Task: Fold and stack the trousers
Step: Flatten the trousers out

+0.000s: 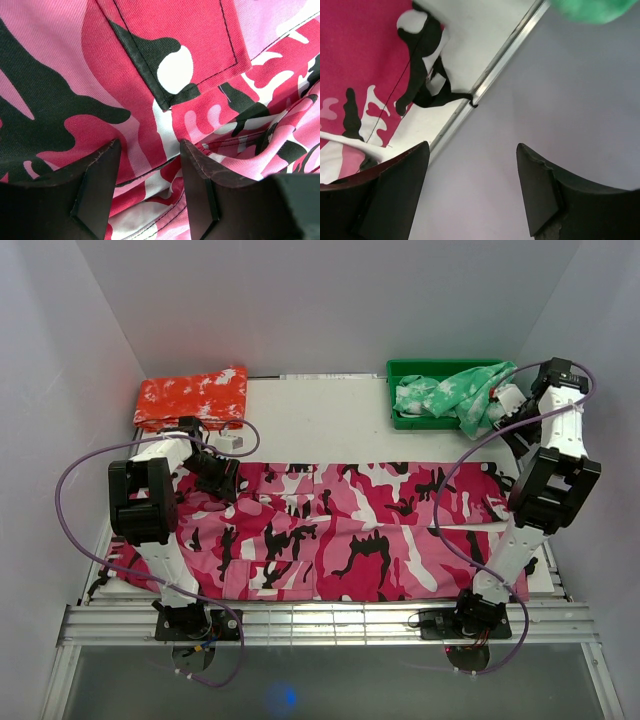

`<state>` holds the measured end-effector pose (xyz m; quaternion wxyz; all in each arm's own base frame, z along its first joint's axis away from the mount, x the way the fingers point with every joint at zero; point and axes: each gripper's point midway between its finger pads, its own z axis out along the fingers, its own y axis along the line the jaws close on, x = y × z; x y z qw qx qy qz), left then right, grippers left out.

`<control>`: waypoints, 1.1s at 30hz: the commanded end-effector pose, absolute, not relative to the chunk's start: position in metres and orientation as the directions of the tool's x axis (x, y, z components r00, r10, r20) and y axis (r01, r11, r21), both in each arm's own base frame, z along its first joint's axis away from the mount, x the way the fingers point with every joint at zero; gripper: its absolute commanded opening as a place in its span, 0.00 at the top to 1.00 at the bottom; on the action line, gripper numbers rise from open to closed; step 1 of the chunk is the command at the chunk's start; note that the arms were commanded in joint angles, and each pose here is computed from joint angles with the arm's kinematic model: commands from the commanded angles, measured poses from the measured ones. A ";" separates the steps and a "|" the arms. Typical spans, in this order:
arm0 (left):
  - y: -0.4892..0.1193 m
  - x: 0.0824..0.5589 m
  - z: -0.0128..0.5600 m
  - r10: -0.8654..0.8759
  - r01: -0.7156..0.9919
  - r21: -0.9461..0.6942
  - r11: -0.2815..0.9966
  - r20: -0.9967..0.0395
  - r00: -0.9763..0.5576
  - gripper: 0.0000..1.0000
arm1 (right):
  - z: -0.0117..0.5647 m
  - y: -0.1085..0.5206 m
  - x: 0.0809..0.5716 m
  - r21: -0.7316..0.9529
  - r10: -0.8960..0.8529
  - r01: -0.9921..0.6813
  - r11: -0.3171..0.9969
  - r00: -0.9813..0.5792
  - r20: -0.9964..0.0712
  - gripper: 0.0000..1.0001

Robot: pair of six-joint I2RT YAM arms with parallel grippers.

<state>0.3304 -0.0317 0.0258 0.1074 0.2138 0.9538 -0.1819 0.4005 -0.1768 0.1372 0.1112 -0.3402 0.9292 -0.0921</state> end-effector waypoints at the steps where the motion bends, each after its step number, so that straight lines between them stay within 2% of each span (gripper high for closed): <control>1: -0.023 0.328 0.019 0.368 0.434 -0.289 0.853 -0.257 -0.894 0.38 | 0.153 -0.164 0.413 -0.254 -0.714 -0.669 0.699 -0.677 -0.181 0.26; 9: -0.025 0.327 0.020 0.365 0.433 -0.298 0.851 -0.258 -0.895 0.37 | 0.125 -0.141 0.443 -0.190 -0.768 -0.755 0.627 -0.558 -0.315 0.28; 14: -0.024 0.327 0.027 0.380 0.447 -0.289 0.846 -0.259 -0.888 0.35 | 0.111 -0.122 0.452 -0.141 -0.793 -0.849 0.509 -0.398 -0.462 0.22; 18: -0.022 0.327 0.032 0.386 0.451 -0.281 0.847 -0.259 -0.886 0.35 | 0.098 -0.113 0.450 -0.123 -0.800 -0.898 0.423 -0.307 -0.516 0.21; 29: -0.023 0.321 0.032 0.366 0.423 -0.304 0.854 -0.228 -0.902 0.34 | 0.033 -0.125 0.453 -0.093 -0.859 -0.949 0.303 -0.229 -0.458 0.21; 33: -0.023 0.323 0.036 0.362 0.416 -0.303 0.857 -0.221 -0.906 0.34 | 0.009 -0.124 0.439 -0.051 -0.876 -0.962 0.267 -0.220 -0.429 0.24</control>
